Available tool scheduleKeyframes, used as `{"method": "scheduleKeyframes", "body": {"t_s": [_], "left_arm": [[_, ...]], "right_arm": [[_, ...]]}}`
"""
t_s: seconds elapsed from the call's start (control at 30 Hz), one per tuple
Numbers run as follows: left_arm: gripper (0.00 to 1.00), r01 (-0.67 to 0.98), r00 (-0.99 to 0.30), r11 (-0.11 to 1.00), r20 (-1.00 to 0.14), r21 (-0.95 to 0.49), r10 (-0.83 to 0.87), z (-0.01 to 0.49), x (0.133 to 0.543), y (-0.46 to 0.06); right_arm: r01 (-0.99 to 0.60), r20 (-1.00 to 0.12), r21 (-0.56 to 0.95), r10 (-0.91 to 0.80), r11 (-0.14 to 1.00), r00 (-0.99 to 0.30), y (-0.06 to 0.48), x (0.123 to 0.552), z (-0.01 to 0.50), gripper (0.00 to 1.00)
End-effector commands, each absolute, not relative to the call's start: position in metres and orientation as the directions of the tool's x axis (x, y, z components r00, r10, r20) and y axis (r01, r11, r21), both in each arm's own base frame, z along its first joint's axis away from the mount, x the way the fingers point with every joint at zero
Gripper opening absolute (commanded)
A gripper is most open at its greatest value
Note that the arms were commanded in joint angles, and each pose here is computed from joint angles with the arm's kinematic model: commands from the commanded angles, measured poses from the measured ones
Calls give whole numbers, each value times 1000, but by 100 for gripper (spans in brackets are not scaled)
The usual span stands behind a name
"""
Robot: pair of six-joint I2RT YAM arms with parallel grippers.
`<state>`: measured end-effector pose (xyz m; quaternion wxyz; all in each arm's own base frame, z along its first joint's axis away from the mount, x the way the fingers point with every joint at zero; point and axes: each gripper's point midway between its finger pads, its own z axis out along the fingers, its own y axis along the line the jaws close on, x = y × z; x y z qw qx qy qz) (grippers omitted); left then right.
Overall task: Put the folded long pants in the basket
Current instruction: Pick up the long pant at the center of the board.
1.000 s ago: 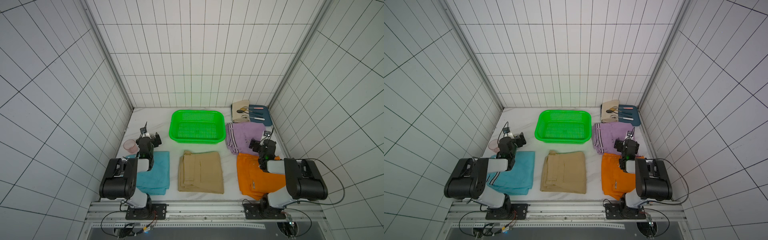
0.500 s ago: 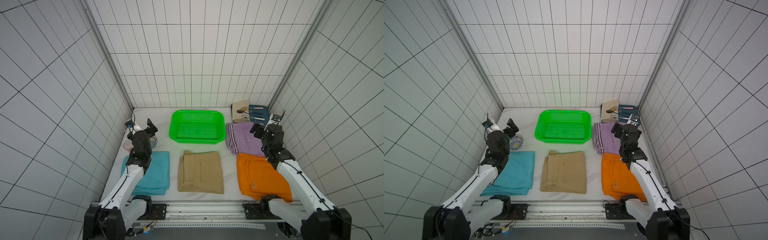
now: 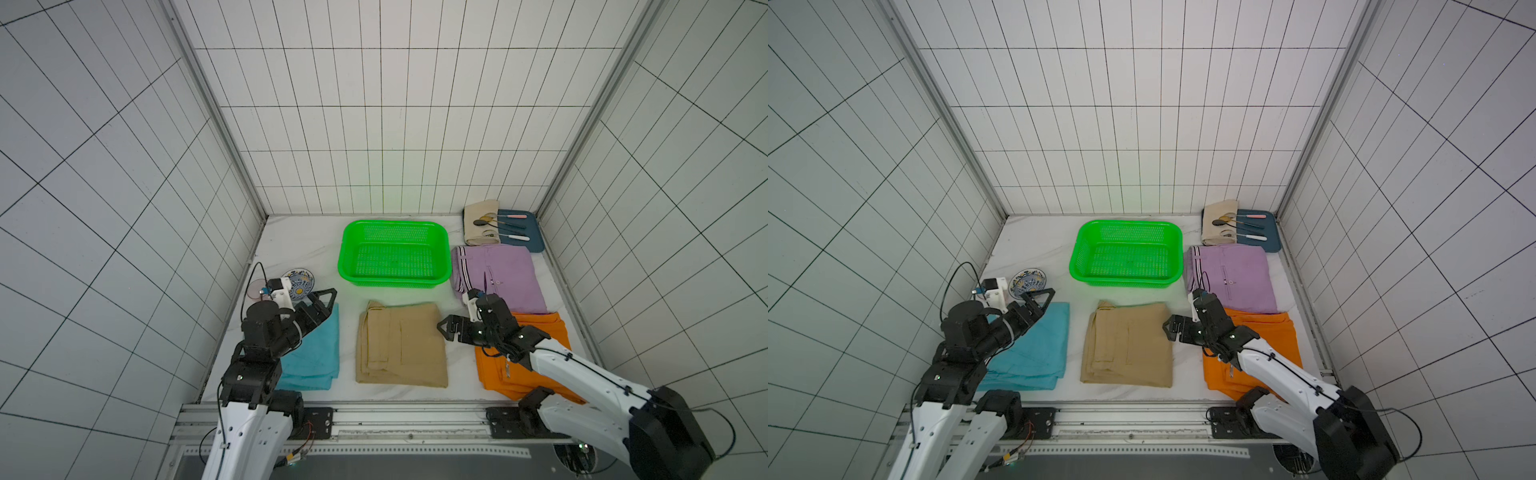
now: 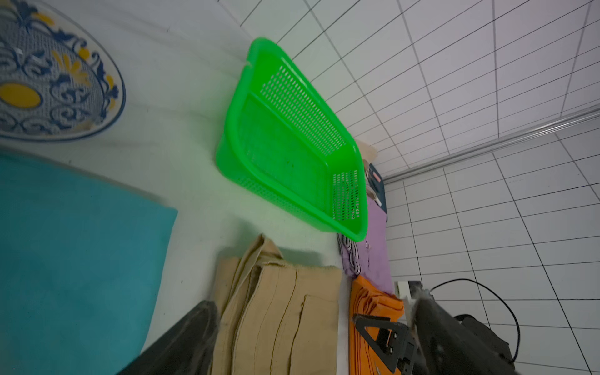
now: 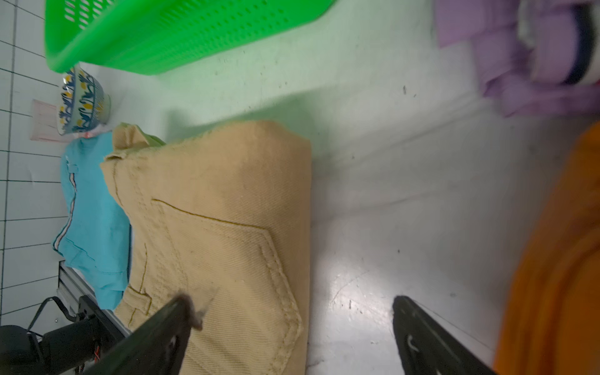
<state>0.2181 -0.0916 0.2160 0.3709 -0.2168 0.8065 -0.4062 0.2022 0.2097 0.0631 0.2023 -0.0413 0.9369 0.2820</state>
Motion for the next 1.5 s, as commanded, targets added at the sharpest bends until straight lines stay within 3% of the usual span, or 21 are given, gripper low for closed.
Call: {"method": "scheduleKeyframes", "body": {"t_s": [0.0,0.1,0.13,0.17,0.23,0.3,0.47,0.8,1.0,1.1,1.13,1.2,1.23,1.47], "left_arm": [[98,-114,-713,523,-296,-845,-635,185,196,-104],[98,-169,-729,502,-236,-848,-643,167,195,-106],[98,-180,-735,497,-220,-849,-642,165,195,-107],[98,-176,-743,497,-216,-850,-633,165,195,-109],[98,-140,-768,506,-229,-851,-598,165,198,-115],[98,-75,-808,509,-247,-857,-535,162,200,-125],[97,-49,-857,348,-140,-936,-496,129,206,-151],[97,-129,-883,631,-201,-765,-423,66,219,-175],[97,-179,-924,671,-112,-719,-366,16,226,-198],[89,-202,-931,658,-67,-726,-360,-4,228,-208],[78,-208,-931,646,-55,-735,-361,-9,230,-211],[19,-221,-933,626,-26,-748,-360,-17,230,-216],[0,-230,-934,619,-7,-751,-356,-20,230,-218],[0,-247,-931,608,11,-755,-365,-22,229,-220]], "right_arm": [[-169,-381,485,34,858,-924,217,207,37,99],[-185,-335,538,7,822,-942,238,206,21,93],[-189,-322,545,-5,817,-947,244,205,17,85],[-194,-319,543,-13,817,-948,248,205,14,70],[-198,-311,532,-27,823,-950,252,206,9,25],[-191,-308,528,-23,828,-951,251,206,6,1],[-173,-356,496,18,851,-934,237,209,13,0],[-181,-422,431,20,884,-906,216,211,32,0],[-184,-390,434,0,882,-921,222,210,24,0],[-186,-390,435,-2,881,-921,224,211,24,0],[-186,-391,434,-2,881,-921,225,212,24,0],[-186,-392,431,-3,883,-920,224,212,24,0],[-189,-392,429,-6,883,-920,225,212,25,0],[-184,-409,405,-2,896,-913,219,214,30,0]]}}
